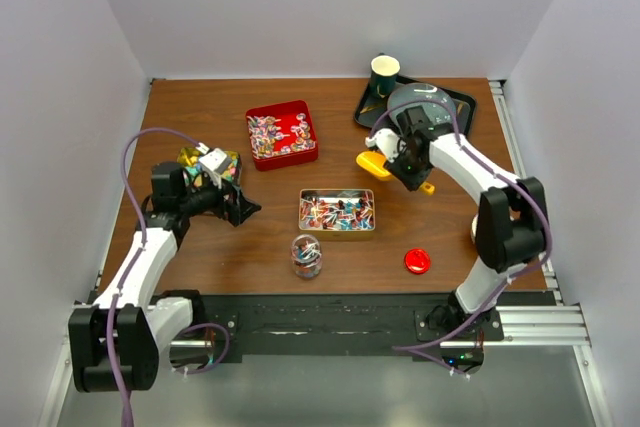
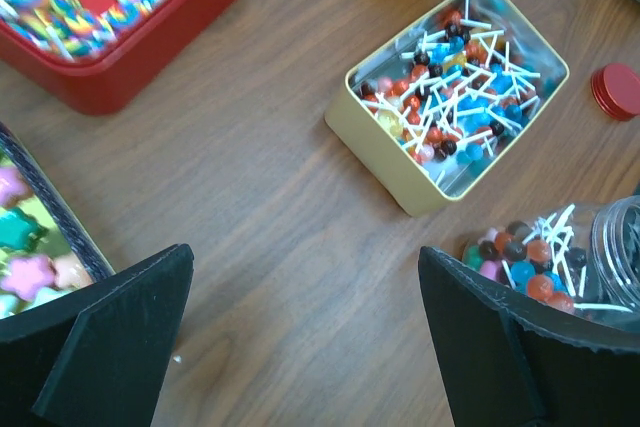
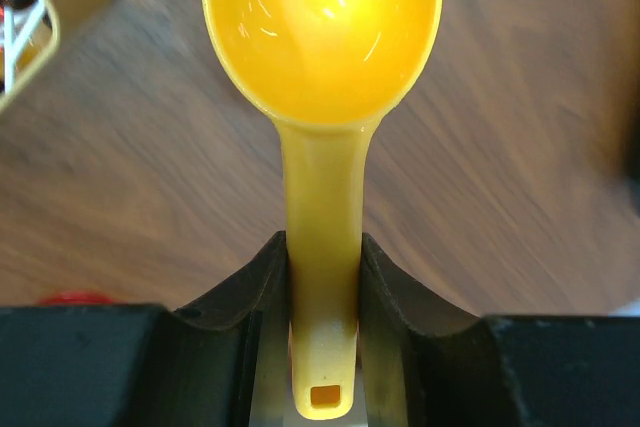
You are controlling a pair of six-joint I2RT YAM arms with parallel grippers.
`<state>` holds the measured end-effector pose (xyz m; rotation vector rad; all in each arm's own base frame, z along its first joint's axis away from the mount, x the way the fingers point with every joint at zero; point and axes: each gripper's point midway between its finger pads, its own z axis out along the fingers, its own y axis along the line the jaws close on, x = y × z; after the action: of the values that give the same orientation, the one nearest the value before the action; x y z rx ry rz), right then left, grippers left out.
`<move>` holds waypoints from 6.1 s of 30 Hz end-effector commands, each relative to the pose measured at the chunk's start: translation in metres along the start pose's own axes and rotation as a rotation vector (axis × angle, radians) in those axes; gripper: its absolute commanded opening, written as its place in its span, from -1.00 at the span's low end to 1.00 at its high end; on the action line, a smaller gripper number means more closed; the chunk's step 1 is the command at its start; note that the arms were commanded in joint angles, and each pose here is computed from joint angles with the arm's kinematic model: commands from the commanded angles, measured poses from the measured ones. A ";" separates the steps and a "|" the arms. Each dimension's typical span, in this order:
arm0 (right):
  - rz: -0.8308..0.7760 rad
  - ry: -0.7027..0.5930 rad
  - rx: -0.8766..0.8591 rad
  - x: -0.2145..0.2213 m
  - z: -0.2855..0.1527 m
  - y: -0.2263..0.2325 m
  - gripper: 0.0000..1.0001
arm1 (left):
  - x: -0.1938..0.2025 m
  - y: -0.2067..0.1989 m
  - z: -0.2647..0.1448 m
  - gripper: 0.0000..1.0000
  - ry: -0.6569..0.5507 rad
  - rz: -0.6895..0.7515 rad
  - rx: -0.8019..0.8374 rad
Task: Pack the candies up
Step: Place the spatula at the center of the board, then pick up the bottle lid at the center of the board, then close the bottle lid on the packing bottle.
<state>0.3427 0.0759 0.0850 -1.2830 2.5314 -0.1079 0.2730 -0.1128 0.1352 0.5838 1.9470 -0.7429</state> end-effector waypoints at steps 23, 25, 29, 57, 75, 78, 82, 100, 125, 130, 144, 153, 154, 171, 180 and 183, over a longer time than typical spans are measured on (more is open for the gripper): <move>0.095 -0.214 -0.067 -0.021 0.019 -0.026 0.66 | -0.017 0.007 0.035 1.00 0.038 0.120 0.109; 0.101 -0.304 -0.131 -0.030 -0.007 -0.025 0.68 | -0.024 0.011 0.037 1.00 0.040 0.089 0.097; -0.233 -0.408 -0.241 -0.014 -0.036 0.018 0.87 | -0.028 0.017 0.041 1.00 0.053 0.097 0.095; -0.937 -0.233 -0.600 0.102 -0.015 0.154 0.97 | -0.036 0.051 0.065 1.00 0.115 0.105 0.062; -1.010 -0.216 -0.473 0.108 0.018 0.145 0.83 | -0.031 0.050 0.061 1.00 0.120 0.119 0.042; -1.004 -0.208 -0.488 0.108 0.020 0.147 0.72 | -0.027 0.049 0.060 1.00 0.132 0.128 0.049; -0.986 -0.186 -0.521 0.110 0.020 0.147 0.55 | -0.018 0.046 0.057 1.00 0.159 0.151 0.071; -0.691 -0.190 -0.439 0.070 -0.021 0.121 0.11 | 0.046 -0.028 0.021 0.96 0.321 0.429 0.564; -0.257 -0.311 -0.175 -0.018 -0.145 0.042 0.04 | 0.070 -0.180 0.056 0.76 0.093 0.627 0.880; -0.244 -0.395 -0.180 -0.023 -0.162 0.052 0.04 | 0.076 -0.199 0.073 0.75 0.035 0.605 0.847; -0.213 -0.462 -0.223 -0.018 -0.163 0.074 0.04 | 0.041 -0.224 0.149 0.79 -0.176 0.643 0.746; -0.221 -0.469 -0.268 -0.017 -0.158 0.084 0.04 | 0.029 -0.220 0.147 0.87 -0.290 0.540 0.614; -0.223 -0.474 -0.273 -0.020 -0.159 0.085 0.04 | 0.029 -0.218 0.140 0.87 -0.303 0.543 0.597; -0.484 -0.454 -0.388 -0.055 -0.164 0.150 0.04 | 0.075 -0.217 0.102 0.85 -0.271 0.554 0.533; -0.608 -0.414 -0.458 -0.052 -0.159 0.179 0.04 | 0.086 -0.209 0.110 0.82 -0.285 0.580 0.498; -0.638 -0.403 -0.490 -0.046 -0.158 0.189 0.04 | 0.085 -0.216 0.113 0.81 -0.329 0.589 0.509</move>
<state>0.1876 0.2120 0.2062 -1.9520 1.8377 0.5747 0.1465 -0.3155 0.0261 1.2913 1.4265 -0.9083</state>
